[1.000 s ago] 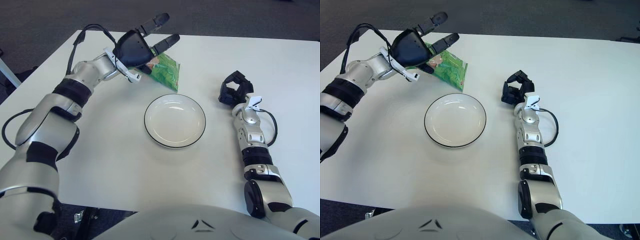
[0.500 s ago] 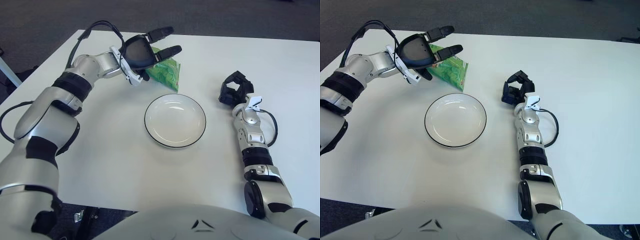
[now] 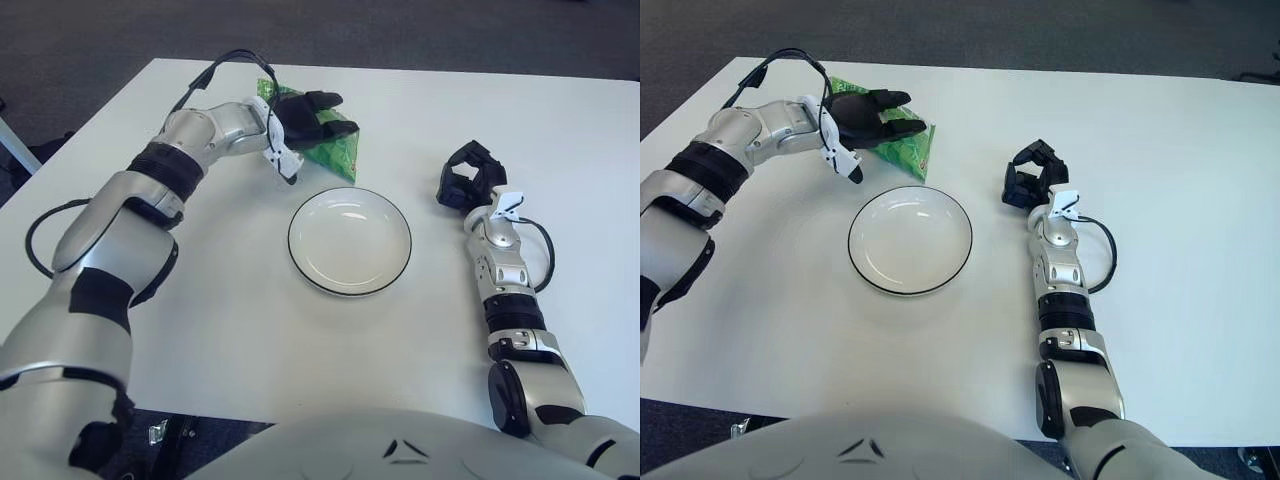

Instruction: Put the snack into the plate.

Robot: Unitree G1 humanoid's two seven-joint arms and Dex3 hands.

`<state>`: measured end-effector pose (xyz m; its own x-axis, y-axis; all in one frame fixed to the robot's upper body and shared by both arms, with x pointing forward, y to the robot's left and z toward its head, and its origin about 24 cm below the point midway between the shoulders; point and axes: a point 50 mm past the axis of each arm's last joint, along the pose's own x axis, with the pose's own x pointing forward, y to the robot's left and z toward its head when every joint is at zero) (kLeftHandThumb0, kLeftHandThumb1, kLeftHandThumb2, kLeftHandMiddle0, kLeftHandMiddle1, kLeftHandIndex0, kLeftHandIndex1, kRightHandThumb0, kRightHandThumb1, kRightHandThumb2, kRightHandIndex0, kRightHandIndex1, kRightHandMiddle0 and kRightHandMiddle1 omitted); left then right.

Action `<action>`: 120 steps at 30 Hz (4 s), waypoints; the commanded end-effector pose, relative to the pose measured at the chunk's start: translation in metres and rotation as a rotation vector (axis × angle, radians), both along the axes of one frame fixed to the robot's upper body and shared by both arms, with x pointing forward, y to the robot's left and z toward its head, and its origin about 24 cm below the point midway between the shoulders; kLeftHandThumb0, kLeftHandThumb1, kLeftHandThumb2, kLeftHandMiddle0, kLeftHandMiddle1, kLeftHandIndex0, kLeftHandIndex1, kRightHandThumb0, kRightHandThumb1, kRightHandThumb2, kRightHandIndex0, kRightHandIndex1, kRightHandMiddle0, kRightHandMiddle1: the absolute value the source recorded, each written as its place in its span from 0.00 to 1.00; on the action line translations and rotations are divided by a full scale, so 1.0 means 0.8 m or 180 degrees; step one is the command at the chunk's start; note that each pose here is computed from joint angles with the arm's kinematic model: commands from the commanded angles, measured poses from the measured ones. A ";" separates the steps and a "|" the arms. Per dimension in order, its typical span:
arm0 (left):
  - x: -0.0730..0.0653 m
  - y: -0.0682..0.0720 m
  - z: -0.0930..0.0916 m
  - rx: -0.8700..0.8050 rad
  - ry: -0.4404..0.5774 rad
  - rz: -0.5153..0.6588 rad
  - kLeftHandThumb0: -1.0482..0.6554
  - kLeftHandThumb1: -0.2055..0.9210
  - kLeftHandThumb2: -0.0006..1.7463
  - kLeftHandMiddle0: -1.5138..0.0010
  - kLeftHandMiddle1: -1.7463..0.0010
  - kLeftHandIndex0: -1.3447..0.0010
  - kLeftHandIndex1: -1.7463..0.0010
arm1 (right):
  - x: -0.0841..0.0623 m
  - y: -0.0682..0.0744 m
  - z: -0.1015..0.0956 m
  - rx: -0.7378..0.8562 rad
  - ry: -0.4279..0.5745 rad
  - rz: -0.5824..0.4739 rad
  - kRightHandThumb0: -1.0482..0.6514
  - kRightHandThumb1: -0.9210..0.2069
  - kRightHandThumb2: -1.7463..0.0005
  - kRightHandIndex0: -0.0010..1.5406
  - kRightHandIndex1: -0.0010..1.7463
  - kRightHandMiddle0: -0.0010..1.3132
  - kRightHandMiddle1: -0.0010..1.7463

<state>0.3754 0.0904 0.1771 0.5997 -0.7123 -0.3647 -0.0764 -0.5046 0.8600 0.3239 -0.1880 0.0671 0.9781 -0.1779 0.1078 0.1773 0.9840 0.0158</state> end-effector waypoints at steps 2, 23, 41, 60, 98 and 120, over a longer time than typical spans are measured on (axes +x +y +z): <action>0.003 -0.004 0.019 0.0005 0.0026 0.0161 0.02 0.85 0.12 1.00 1.00 1.00 1.00 | -0.027 0.005 -0.055 0.0177 0.0483 -0.0027 0.33 0.57 0.22 0.83 1.00 0.49 1.00; 0.023 -0.007 0.010 -0.0418 -0.0588 0.0407 0.01 0.87 0.11 1.00 1.00 1.00 1.00 | -0.029 0.004 -0.055 0.0191 0.0493 -0.0026 0.33 0.57 0.22 0.83 1.00 0.49 1.00; 0.025 0.004 0.004 -0.1152 -0.1212 0.0147 0.00 0.97 0.11 1.00 1.00 1.00 1.00 | -0.031 0.005 -0.055 0.0201 0.0502 -0.0002 0.33 0.57 0.22 0.83 1.00 0.49 1.00; 0.030 0.005 0.002 -0.1124 -0.1490 0.0294 0.00 0.99 0.09 1.00 1.00 1.00 1.00 | -0.031 0.005 -0.053 0.0178 0.0512 0.0012 0.33 0.57 0.22 0.83 1.00 0.49 1.00; 0.048 -0.006 -0.030 -0.0514 -0.0383 0.1177 0.03 0.94 0.04 1.00 1.00 1.00 1.00 | -0.035 0.008 -0.051 0.0152 0.0528 0.0089 0.33 0.56 0.23 0.83 1.00 0.48 1.00; 0.039 0.015 -0.071 -0.0838 -0.0829 0.1355 0.60 0.54 0.58 0.80 0.07 0.95 0.13 | -0.044 0.009 -0.047 0.0060 0.0541 0.0133 0.33 0.55 0.23 0.82 1.00 0.48 1.00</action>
<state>0.4082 0.0947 0.1248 0.8935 -0.4472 -0.0406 -0.1218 -0.3283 0.9367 0.3107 -0.1804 0.0712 0.9888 -0.1173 0.0925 0.1179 0.9930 -0.0012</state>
